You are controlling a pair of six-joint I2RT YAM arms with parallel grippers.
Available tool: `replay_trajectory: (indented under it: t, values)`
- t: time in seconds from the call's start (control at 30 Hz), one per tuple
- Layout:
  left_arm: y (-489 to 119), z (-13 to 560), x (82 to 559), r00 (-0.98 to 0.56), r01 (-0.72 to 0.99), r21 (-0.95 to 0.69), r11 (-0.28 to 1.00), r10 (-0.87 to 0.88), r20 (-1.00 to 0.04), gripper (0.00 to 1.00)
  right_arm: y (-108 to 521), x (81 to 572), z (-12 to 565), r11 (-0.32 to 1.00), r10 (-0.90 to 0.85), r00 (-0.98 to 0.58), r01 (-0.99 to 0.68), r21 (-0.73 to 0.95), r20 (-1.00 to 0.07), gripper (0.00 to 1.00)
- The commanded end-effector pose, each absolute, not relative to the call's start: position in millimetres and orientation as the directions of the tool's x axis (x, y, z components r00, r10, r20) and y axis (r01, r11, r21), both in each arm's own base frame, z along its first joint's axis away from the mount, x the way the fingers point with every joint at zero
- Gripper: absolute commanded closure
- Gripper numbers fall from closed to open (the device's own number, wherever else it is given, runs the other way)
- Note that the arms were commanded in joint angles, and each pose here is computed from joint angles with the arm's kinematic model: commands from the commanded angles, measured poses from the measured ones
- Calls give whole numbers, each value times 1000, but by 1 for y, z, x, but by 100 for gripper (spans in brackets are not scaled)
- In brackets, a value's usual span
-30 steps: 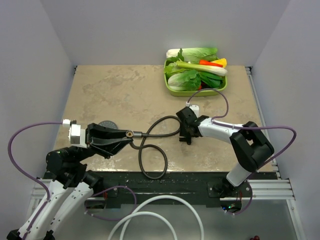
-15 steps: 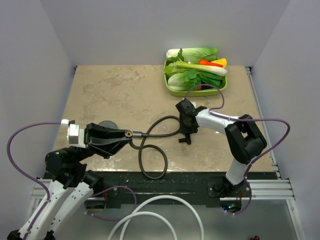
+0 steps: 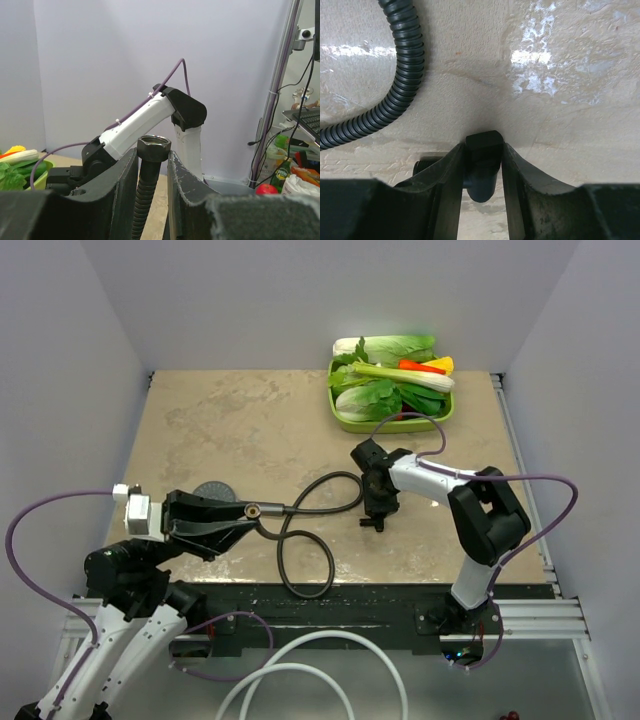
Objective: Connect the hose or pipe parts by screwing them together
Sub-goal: Pick up the adaptor from the center of the board.
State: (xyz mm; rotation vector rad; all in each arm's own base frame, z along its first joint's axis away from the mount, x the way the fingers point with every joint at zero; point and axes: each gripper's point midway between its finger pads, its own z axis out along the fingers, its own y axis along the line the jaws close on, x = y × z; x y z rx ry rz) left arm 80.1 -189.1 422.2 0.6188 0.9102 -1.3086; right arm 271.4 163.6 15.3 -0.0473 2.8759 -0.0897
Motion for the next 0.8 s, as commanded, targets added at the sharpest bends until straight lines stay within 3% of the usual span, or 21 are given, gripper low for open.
replay_trajectory:
  t: [0.0, 0.07, 0.23, 0.37, 0.53, 0.57, 0.77]
  values:
    - [-179, 448, 64, 72, 981, -47, 188, -581, -811, 100, 162, 266, 3, 997, -27, -975, -10, -77, -219, 65]
    - [-178, 450, 63, 84, 980, -37, 195, -577, -813, 100, 166, 263, -2, 998, -18, -978, -7, -55, -207, 67]
    - [-179, 447, 65, 85, 979, -36, 201, -561, -824, 100, 167, 256, -15, 999, -19, -986, -12, -45, -167, 100]
    - [-182, 443, 68, 65, 979, -52, 198, -541, -838, 100, 180, 271, 5, 1000, -17, -975, -20, 12, -223, 100]
    - [-190, 421, 82, -1, 974, -115, 197, -501, -866, 100, 222, 321, 105, 974, 26, -878, -86, 211, -478, 100]
    - [-192, 418, 84, -11, 973, -124, 196, -496, -868, 100, 230, 330, 151, 954, 53, -825, -124, 272, -563, 100]
    - [-200, 399, 94, -88, 967, -191, 166, -489, -868, 100, 266, 322, 320, 824, 125, -538, -412, 390, -833, 100]
